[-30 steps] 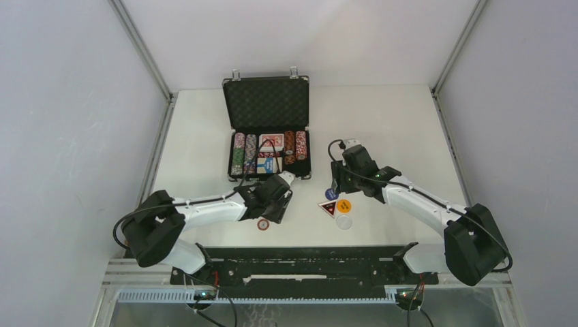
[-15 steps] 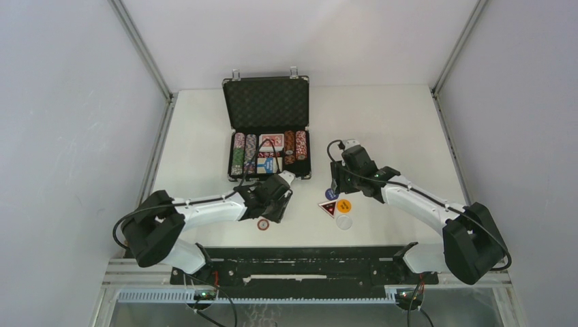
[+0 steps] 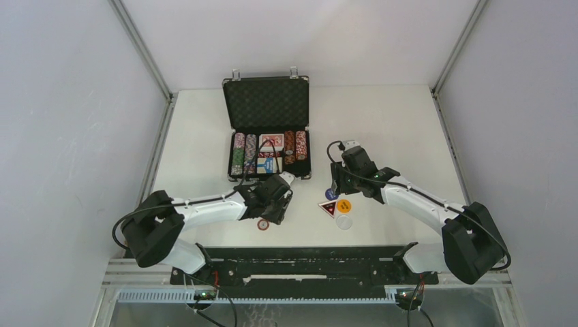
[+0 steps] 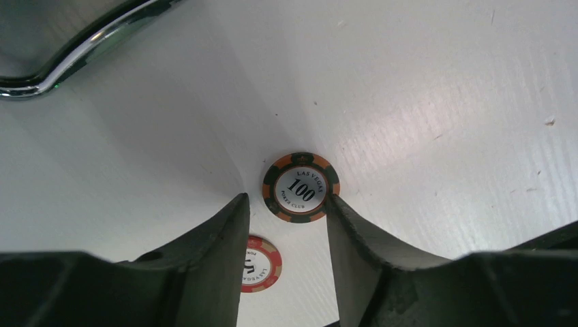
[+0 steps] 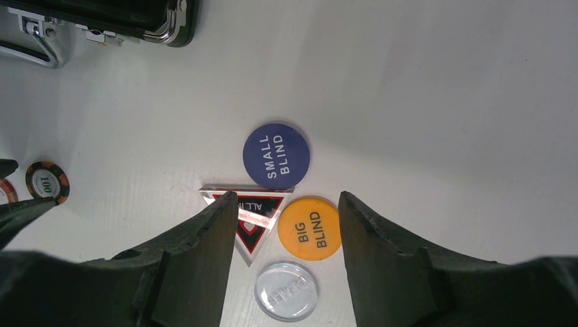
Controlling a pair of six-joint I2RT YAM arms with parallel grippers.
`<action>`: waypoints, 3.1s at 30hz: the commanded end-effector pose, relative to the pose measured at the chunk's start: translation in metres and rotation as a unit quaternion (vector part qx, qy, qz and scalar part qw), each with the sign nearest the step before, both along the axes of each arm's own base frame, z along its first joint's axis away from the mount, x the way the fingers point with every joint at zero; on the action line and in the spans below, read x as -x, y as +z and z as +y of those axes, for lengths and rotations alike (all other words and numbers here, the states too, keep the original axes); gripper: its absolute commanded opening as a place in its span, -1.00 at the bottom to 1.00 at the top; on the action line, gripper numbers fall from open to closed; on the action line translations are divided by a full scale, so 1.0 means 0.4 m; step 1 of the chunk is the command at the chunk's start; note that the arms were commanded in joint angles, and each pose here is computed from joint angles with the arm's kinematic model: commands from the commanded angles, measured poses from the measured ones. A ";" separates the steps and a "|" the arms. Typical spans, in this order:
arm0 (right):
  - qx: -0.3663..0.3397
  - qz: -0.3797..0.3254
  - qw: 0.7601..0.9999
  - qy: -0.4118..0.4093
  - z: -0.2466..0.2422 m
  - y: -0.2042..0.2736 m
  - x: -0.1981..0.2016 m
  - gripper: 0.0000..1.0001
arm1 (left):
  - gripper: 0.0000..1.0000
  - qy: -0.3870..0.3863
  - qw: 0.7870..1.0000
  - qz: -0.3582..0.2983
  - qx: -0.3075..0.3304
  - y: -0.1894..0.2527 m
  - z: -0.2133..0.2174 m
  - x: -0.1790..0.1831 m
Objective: Pack up texas hold em set
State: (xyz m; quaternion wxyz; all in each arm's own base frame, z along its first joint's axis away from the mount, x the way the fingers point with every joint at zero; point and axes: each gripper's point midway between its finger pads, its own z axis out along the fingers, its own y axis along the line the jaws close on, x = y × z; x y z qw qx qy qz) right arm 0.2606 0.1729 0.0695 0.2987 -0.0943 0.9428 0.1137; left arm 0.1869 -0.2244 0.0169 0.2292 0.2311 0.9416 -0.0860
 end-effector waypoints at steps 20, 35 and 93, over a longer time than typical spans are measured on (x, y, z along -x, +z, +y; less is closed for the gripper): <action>-0.009 -0.020 1.000 -0.002 0.012 0.014 -0.023 0.28 | 0.35 -0.044 0.998 0.009 0.035 0.043 -0.094 0.005; -0.013 -0.017 1.000 0.000 0.017 0.006 -0.024 0.28 | 0.31 -0.019 0.999 -0.014 0.037 0.052 -0.063 0.003; -0.013 -0.013 1.000 0.003 0.025 -0.007 -0.028 0.27 | 0.20 -0.035 0.998 0.045 -0.018 -0.026 0.001 0.069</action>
